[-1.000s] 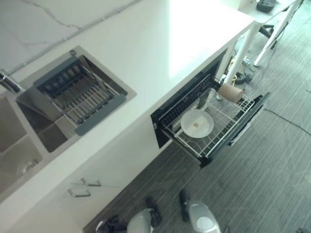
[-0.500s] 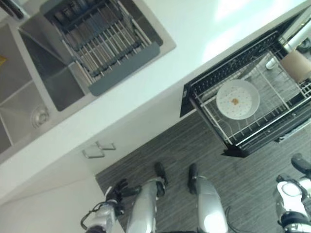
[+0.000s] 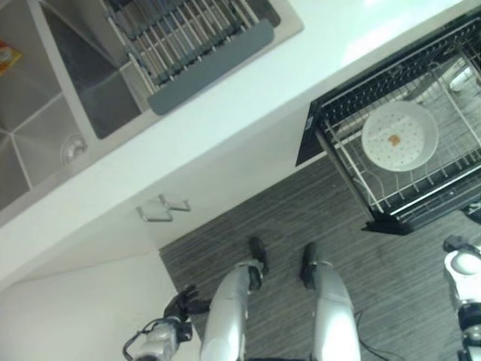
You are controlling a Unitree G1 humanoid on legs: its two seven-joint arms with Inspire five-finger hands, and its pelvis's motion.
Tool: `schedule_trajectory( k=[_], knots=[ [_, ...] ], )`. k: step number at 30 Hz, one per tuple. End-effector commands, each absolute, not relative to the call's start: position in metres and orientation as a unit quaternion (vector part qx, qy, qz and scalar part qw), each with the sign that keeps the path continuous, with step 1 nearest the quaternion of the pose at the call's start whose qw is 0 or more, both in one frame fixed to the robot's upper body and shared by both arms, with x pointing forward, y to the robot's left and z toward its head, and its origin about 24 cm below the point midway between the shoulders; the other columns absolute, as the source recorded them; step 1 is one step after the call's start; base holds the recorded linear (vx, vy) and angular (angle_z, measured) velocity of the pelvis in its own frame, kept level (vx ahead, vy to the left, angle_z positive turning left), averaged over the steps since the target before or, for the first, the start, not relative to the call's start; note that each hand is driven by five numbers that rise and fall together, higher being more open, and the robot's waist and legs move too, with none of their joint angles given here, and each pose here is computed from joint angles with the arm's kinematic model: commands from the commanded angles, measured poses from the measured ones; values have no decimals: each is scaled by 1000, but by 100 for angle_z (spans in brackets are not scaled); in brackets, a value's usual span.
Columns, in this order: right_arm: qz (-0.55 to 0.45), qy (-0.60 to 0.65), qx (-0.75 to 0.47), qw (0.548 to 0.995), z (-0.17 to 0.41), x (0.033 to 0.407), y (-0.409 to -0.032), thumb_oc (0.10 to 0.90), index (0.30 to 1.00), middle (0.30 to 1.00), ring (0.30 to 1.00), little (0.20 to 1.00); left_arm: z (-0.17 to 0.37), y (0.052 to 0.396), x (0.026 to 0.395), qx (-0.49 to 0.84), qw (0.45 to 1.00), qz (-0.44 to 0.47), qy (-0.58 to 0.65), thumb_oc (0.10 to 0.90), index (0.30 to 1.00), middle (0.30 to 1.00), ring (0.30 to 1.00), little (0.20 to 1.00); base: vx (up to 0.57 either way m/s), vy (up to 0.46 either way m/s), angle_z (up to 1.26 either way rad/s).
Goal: Place the dishes in the dishwasher.
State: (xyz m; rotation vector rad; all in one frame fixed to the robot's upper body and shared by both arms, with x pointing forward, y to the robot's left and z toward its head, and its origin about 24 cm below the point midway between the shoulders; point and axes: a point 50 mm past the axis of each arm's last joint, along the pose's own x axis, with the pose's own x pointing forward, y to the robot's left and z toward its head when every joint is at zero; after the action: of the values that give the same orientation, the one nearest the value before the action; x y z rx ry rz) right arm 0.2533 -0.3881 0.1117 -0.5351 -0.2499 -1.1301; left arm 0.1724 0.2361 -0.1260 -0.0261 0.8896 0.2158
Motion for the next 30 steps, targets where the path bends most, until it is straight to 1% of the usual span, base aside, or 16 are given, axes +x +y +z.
schedule_trajectory(
  k=[1, 3, 10, 21, 24, 30],
  knots=[
    [-488, -272, -303, 772, 196, 266, -383, 800, 900, 900, 900, 900, -128, 245, 159, 16, 894, 99, 438, 800, 900, 900, 900, 900, 32, 13, -1],
    [-466, -299, -320, 768, 217, 275, -374, 800, 900, 900, 900, 900, -127, 245, 159, 23, 898, 97, 429, 800, 900, 900, 900, 900, 52, 1, 2],
    [-423, -354, -339, 762, 255, 293, -353, 800, 900, 900, 900, 900, -122, 247, 167, 32, 905, 85, 416, 800, 900, 900, 900, 900, 31, -21, 3],
    [-370, -417, -339, 758, 298, 314, -317, 800, 900, 900, 900, 900, -121, 247, 170, 32, 909, 78, 409, 800, 900, 900, 900, 900, 53, 0, 9],
    [-350, -439, -336, 756, 311, 321, -300, 800, 900, 900, 900, 900, -120, 246, 172, 33, 909, 73, 409, 800, 900, 900, 900, 900, 64, 5, 17],
    [-308, -488, -348, 739, 339, 329, -264, 800, 900, 900, 900, 900, -123, 246, 166, 42, 906, 63, 416, 800, 900, 900, 900, 900, 46, -2, 9]
  ],
)
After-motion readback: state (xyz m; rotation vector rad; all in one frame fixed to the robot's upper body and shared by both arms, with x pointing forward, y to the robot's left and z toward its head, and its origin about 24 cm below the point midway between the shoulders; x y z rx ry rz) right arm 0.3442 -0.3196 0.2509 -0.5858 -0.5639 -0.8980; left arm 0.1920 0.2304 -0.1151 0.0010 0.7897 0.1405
